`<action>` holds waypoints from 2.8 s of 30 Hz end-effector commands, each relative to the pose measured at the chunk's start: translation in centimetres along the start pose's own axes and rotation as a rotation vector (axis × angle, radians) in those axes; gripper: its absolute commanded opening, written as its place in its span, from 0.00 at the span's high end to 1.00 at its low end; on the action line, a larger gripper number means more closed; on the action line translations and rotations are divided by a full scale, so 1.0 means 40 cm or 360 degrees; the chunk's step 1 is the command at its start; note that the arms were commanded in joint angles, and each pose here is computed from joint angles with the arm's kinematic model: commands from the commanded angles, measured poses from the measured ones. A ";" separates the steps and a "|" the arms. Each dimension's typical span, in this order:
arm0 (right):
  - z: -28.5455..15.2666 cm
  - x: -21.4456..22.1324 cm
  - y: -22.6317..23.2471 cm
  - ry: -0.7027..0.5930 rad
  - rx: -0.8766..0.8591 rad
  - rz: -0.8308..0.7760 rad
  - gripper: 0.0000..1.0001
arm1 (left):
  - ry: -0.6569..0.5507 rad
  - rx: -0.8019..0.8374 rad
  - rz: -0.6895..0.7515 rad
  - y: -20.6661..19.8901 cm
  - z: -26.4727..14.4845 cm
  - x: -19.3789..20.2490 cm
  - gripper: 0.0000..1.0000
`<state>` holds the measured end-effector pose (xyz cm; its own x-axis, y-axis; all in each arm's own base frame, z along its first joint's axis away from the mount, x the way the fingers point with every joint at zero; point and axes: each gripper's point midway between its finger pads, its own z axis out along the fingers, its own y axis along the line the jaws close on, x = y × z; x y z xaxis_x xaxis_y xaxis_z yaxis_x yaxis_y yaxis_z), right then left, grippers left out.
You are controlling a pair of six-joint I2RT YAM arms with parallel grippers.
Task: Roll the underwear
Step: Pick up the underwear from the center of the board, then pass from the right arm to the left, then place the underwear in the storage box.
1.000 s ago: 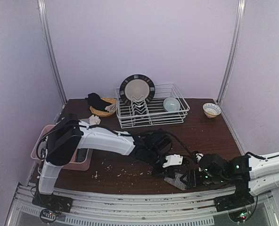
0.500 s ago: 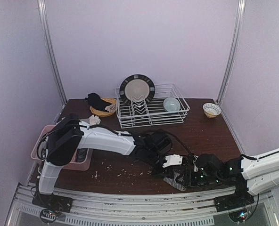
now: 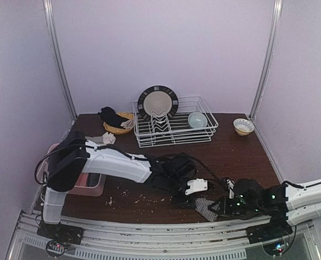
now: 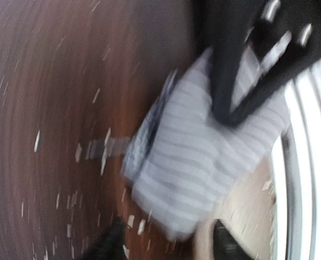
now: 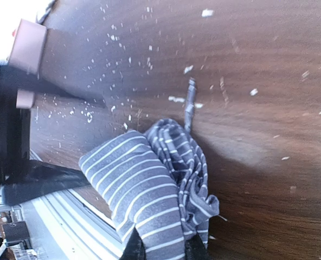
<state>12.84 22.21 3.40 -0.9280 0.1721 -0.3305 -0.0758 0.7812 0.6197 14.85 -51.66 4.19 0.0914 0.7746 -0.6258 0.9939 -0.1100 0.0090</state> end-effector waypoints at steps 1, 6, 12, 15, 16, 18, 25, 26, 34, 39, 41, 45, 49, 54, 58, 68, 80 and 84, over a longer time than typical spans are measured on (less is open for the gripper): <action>-0.032 -0.036 -0.022 -0.0148 0.0048 -0.0117 1.00 | -0.0054 -0.0525 -0.0322 0.140 -0.183 0.008 0.03; -0.087 -0.110 0.125 -0.0361 -0.0289 -0.0296 1.00 | -0.0464 -0.0787 -0.0661 0.143 -0.403 -0.020 0.02; -0.186 -0.181 0.347 -0.0642 -0.0788 -0.0556 1.00 | -0.1027 -0.0591 -0.1219 0.069 -0.539 -0.015 0.02; -0.211 -0.189 0.429 -0.0703 -0.0931 -0.0676 1.00 | -0.1422 -0.0286 -0.1290 0.012 -0.581 -0.050 0.02; -0.213 -0.187 0.454 -0.0708 -0.0967 -0.0713 1.00 | -0.1461 -0.0226 -0.1314 0.003 -0.583 -0.055 0.02; -0.218 -0.184 0.501 -0.0728 -0.1040 -0.0757 1.00 | -0.1482 -0.0134 -0.1316 -0.019 -0.581 -0.078 0.02; -0.215 -0.166 0.614 -0.0761 -0.1221 -0.0797 1.00 | -0.1576 -0.0098 -0.1289 -0.050 -0.605 -0.138 0.02; -0.208 -0.163 0.621 -0.0760 -0.1223 -0.0797 1.00 | -0.1596 -0.0099 -0.1279 -0.053 -0.614 -0.140 0.02; -0.215 -0.162 0.655 -0.0799 -0.1331 -0.0718 1.00 | -0.1710 -0.0129 -0.1238 -0.055 -0.647 -0.136 0.12; -0.217 -0.164 0.664 -0.0814 -0.1371 -0.0691 1.00 | -0.1782 -0.0078 -0.1187 -0.064 -0.662 -0.155 0.37; -0.217 -0.162 0.669 -0.0809 -0.1382 -0.0694 1.00 | -0.1808 -0.0042 -0.1160 -0.071 -0.667 -0.166 0.54; -0.217 -0.162 0.679 -0.0807 -0.1394 -0.0704 1.00 | -0.1836 -0.0018 -0.1129 -0.075 -0.674 -0.179 0.85; -0.213 -0.155 0.693 -0.0780 -0.1395 -0.0729 1.00 | -0.1803 -0.0008 -0.1083 -0.079 -0.674 -0.199 0.88; -0.205 -0.147 0.692 -0.0742 -0.1364 -0.0751 0.80 | -0.1743 -0.0070 -0.1060 -0.076 -0.673 -0.192 1.00; -0.200 -0.159 0.660 -0.0721 -0.1203 -0.0754 0.39 | -0.1505 -0.0343 -0.1117 -0.037 -0.691 -0.125 1.00; -0.204 -0.185 0.476 -0.0704 -0.0607 -0.0921 0.15 | -0.0538 -0.1191 -0.1665 0.074 -0.945 0.323 1.00; -0.125 -0.139 0.404 -0.0581 -0.0520 -0.0961 0.16 | 0.0395 -0.1129 -0.2195 0.183 -0.926 0.632 1.00; -0.107 -0.121 0.395 -0.0537 -0.0539 -0.0974 0.16 | 0.0475 -0.1150 -0.2249 0.267 -0.934 0.660 1.00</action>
<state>14.79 30.96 18.55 -0.5261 0.0005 -0.8504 -0.6834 0.5948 0.4232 27.37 -9.50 15.23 -0.9618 0.0785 -0.2624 0.0888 0.9957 -0.0276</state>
